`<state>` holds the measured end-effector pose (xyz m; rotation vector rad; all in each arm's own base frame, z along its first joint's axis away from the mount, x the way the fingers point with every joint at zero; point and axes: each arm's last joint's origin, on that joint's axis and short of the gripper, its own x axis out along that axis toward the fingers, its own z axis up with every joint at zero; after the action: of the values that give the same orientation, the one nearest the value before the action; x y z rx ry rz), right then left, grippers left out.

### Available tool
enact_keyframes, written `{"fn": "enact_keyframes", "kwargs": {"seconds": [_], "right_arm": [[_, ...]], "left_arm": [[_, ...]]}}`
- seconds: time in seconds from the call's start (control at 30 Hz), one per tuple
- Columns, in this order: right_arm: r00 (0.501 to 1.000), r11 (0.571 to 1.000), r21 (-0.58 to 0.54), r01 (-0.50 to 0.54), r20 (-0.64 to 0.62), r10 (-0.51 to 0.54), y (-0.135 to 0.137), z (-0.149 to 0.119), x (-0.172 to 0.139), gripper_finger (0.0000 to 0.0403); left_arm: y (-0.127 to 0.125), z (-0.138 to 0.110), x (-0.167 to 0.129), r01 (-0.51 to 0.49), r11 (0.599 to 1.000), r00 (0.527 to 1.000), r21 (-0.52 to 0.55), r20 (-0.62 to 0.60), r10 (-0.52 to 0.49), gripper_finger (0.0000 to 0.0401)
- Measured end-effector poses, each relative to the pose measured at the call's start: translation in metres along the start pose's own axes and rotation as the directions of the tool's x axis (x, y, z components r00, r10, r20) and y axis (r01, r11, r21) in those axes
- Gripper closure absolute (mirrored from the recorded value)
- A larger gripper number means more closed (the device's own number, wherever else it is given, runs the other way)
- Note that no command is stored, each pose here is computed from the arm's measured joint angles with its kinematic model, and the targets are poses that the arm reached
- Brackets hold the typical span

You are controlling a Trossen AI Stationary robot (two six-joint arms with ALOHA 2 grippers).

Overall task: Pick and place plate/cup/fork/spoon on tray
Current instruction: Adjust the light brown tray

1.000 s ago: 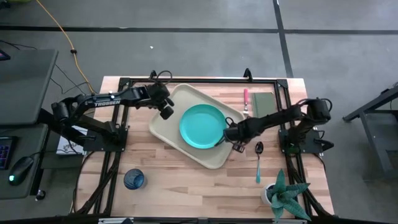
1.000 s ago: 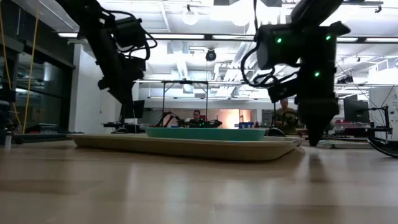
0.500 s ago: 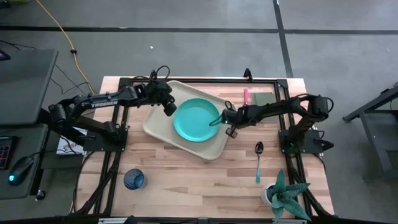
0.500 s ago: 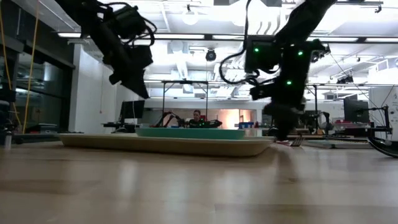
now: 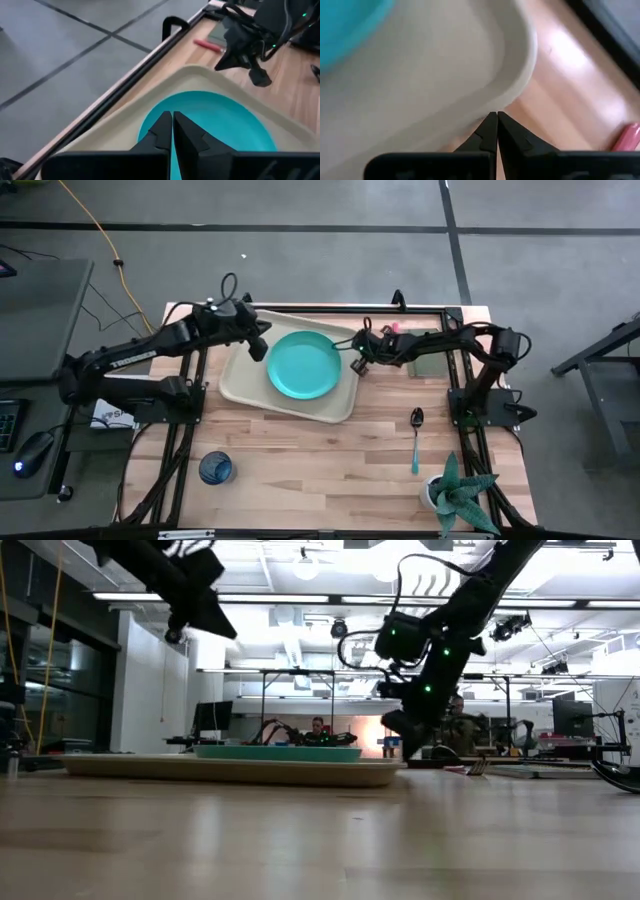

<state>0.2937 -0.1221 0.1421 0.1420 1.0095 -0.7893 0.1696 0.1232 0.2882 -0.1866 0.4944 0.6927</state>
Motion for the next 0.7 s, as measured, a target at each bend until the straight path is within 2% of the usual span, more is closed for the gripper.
{"fn": "enact_keyframes", "kwargs": {"seconds": [0.17,0.23,0.27,0.33,0.43,0.47,0.7], "right_arm": [[0.994,0.996,0.003,0.088,0.069,-0.088,-0.009,0.008,-0.010,0.0403],[0.992,0.996,0.031,0.086,0.092,-0.088,-0.010,0.011,-0.018,0.0403],[0.994,0.998,0.029,0.055,0.098,-0.058,-0.009,0.012,-0.023,0.0403],[0.993,0.997,-0.007,-0.078,0.085,0.079,-0.001,0.010,-0.032,0.0403],[0.946,0.945,-0.064,-0.322,0.013,0.323,0.018,0.003,-0.044,0.0403],[0.931,0.928,-0.086,-0.364,-0.005,0.365,0.025,0.000,-0.048,0.0403],[0.873,0.838,-0.267,-0.476,-0.030,0.486,0.085,-0.023,-0.072,0.0403]], "left_arm": [[0.001,-0.001,-0.009,-0.008,1.000,1.000,0.000,-0.003,0.008,0.0401],[0.001,-0.005,-0.009,-0.017,1.000,0.999,0.003,-0.039,0.017,0.0401],[0.002,-0.007,-0.008,-0.022,1.000,0.998,0.005,-0.063,0.022,0.0401],[0.002,-0.012,-0.006,-0.037,0.999,0.992,0.011,-0.118,0.038,0.0401],[0.002,-0.025,-0.001,-0.058,0.998,0.980,-0.005,-0.192,0.056,0.0401],[0.002,-0.030,0.000,-0.063,0.998,0.973,-0.010,-0.223,0.059,0.0401],[0.005,-0.079,0.012,-0.141,0.990,0.897,-0.008,-0.424,0.124,0.0401]]}}
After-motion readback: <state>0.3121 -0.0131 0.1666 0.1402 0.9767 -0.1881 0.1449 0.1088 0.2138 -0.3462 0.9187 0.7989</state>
